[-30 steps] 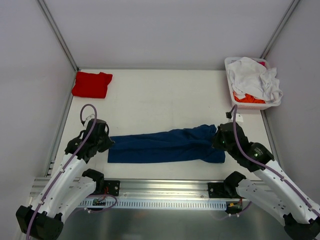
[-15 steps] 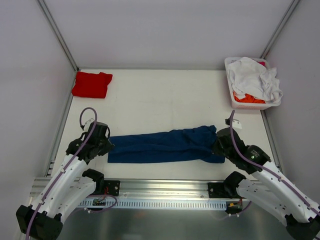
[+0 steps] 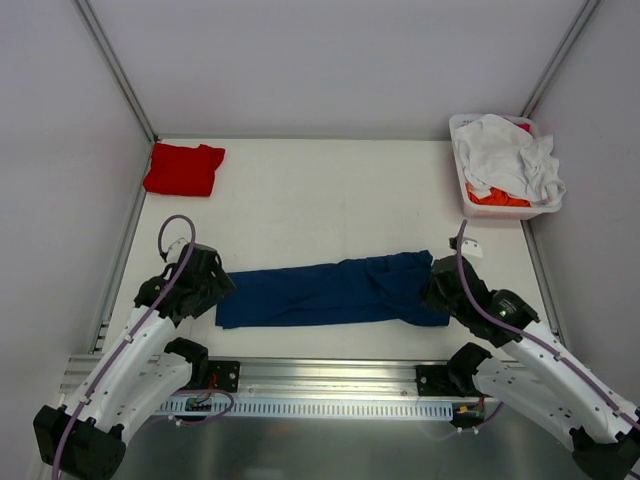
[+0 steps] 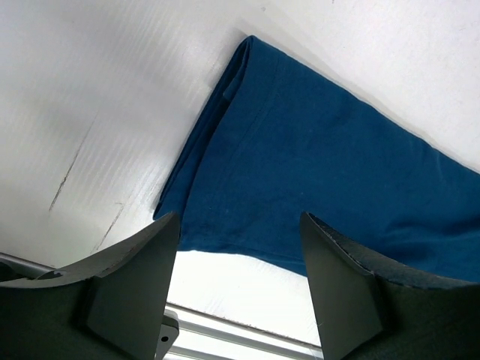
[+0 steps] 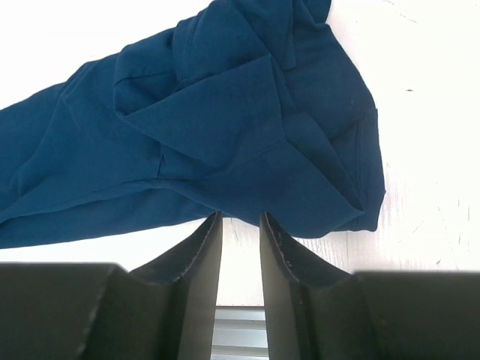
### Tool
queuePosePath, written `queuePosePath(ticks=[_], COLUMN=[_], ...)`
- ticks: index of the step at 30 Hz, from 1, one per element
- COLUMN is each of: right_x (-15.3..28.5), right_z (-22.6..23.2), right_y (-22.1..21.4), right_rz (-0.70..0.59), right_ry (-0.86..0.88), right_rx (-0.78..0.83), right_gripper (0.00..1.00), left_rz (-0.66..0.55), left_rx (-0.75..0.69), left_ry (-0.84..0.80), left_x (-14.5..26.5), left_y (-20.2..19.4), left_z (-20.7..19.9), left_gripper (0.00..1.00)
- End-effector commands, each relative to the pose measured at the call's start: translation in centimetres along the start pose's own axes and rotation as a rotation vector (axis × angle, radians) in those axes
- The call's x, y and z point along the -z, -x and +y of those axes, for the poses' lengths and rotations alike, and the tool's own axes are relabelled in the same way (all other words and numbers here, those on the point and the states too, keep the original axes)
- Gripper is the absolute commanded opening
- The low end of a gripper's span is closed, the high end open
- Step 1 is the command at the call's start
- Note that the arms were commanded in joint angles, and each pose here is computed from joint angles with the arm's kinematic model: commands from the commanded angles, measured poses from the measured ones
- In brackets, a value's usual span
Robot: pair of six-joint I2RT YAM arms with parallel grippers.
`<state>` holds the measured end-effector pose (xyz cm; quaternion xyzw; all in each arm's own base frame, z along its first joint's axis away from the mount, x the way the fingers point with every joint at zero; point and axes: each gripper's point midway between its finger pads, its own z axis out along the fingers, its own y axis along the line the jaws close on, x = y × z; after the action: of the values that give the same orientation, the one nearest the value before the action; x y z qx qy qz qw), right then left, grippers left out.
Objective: Fold and stack the t-shirts
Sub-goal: Fold the tshirt
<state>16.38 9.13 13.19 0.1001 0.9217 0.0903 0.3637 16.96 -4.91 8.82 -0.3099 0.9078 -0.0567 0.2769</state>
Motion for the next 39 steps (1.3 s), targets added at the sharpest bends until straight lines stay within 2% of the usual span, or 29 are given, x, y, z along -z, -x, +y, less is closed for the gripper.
queuePosePath(ticks=[1,13,20,25,30,39], right_x=[-0.6,-4.8,-6.4,-7.0,-8.8,-11.9], right_z=[0.6,5.4,5.1,6.2,7.0,7.7], right_y=[0.4,0.8,-0.7,-1.1,-3.1,-9.1], right_rz=[-0.007,0.062,0.108,0.125,0.202,0.386], right_ry=[-0.003,0.047,0.015,0.058,0.071,0.125], right_rx=[0.028,0.125,0.118,0.105,0.100,0.043], right_gripper=[0.30,0.34,0.35,0.36,0.36,0.37], left_rz=[-0.010,0.018,0.053,0.090,0.109,0.137], left_rx=[-0.017,-0.070,-0.089,-0.116,-0.157,-0.200], left_ry=[0.040,-0.009,0.014,0.027,0.047,0.067], left_x=[-0.5,-2.1,-3.7,-5.5,-6.7,-8.3], left_y=[0.0,0.1,-0.9,-1.7,-1.7,-1.8], left_z=[0.5,-1.6,-1.5,-1.7,-2.1,-2.7], left_gripper=[0.66,0.67,0.68,0.68,0.70,0.70])
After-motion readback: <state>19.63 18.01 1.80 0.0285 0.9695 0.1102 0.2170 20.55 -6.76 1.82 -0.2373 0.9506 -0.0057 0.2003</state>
